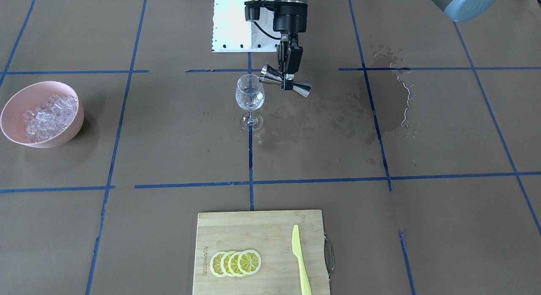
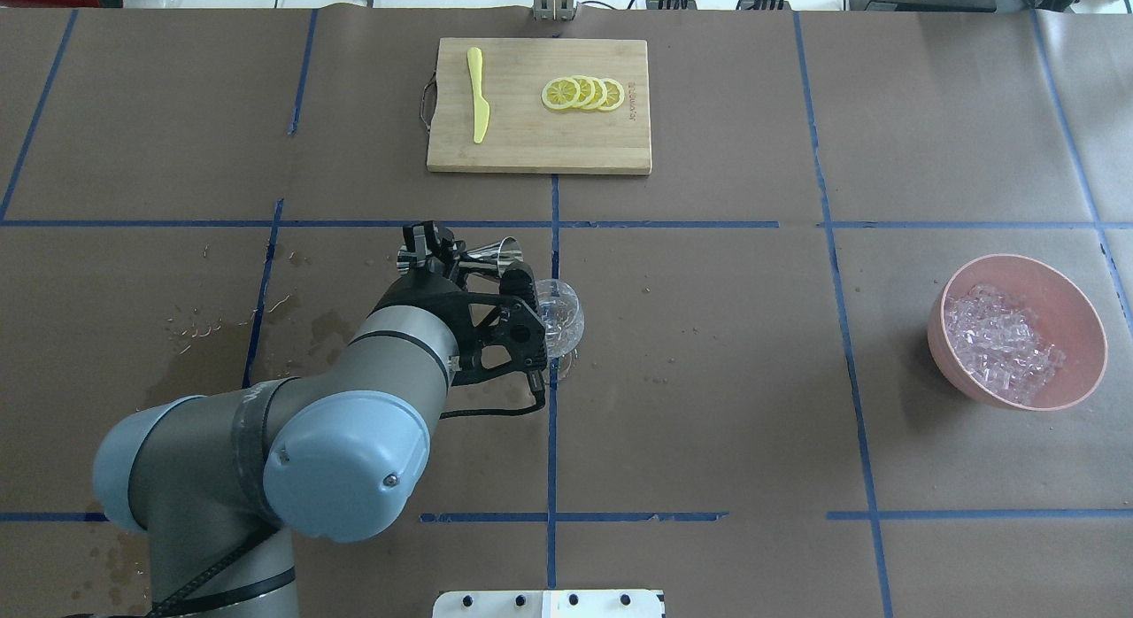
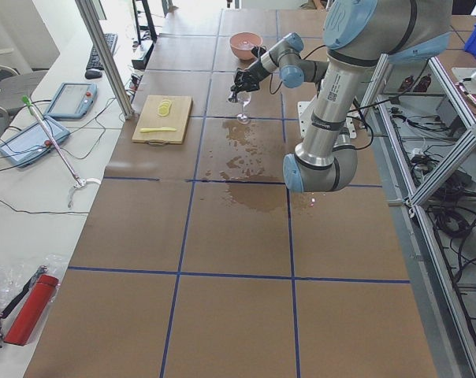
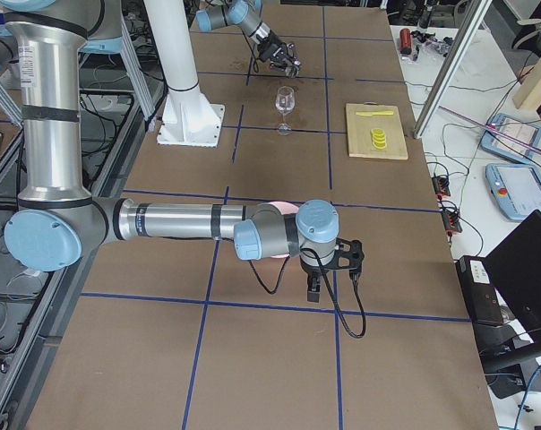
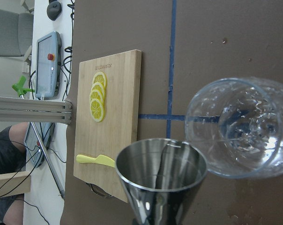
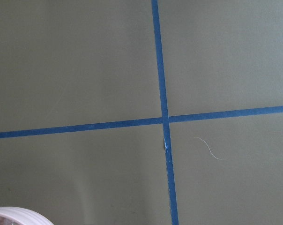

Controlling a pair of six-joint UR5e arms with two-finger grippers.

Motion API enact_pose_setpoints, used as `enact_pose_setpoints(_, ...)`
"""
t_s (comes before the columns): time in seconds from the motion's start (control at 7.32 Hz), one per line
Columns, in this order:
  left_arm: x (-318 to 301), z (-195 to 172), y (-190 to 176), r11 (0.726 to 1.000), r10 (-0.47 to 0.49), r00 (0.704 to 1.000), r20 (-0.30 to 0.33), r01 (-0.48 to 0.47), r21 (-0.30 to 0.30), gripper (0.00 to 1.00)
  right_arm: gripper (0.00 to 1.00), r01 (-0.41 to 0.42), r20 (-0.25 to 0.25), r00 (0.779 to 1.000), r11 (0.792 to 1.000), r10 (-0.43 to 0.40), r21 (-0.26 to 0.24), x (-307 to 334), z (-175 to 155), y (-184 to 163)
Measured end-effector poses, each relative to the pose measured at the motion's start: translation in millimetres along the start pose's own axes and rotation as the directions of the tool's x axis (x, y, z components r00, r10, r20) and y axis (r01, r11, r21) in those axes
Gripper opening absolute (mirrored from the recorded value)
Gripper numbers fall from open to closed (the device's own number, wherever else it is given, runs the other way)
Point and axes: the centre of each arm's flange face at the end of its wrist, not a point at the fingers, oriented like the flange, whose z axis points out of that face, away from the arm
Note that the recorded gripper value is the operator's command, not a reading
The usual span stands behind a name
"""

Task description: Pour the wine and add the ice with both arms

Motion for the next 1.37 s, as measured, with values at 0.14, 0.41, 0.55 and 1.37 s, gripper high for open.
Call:
enact_pose_setpoints(0.14,2,3,12,0.996,-0.089,0.996,0.001,0.089,0.02,0.0,1.0,0.0,-0.001,1.0,1.0,0.0,0.0,0,0,0)
enact_pose_setpoints(0.41,11,16,53,0.979,-0.198,0.98,-0.004,0.198,0.057,0.0,1.0,-0.002,-0.001,1.0,1.0,0.002,-0.001,1,1,0)
enact_pose_setpoints(0.55,17,25,87,0.97,-0.234,0.972,-0.006,0.234,0.068,0.0,1.0,-0.003,-0.002,1.0,1.0,0.003,-0.002,2,1,0)
enact_pose_setpoints(1.37,51,60,367,0.828,-0.537,0.844,-0.014,0.53,0.183,0.0,1.0,-0.005,-0.004,1.0,1.0,0.005,-0.005,4,3,0)
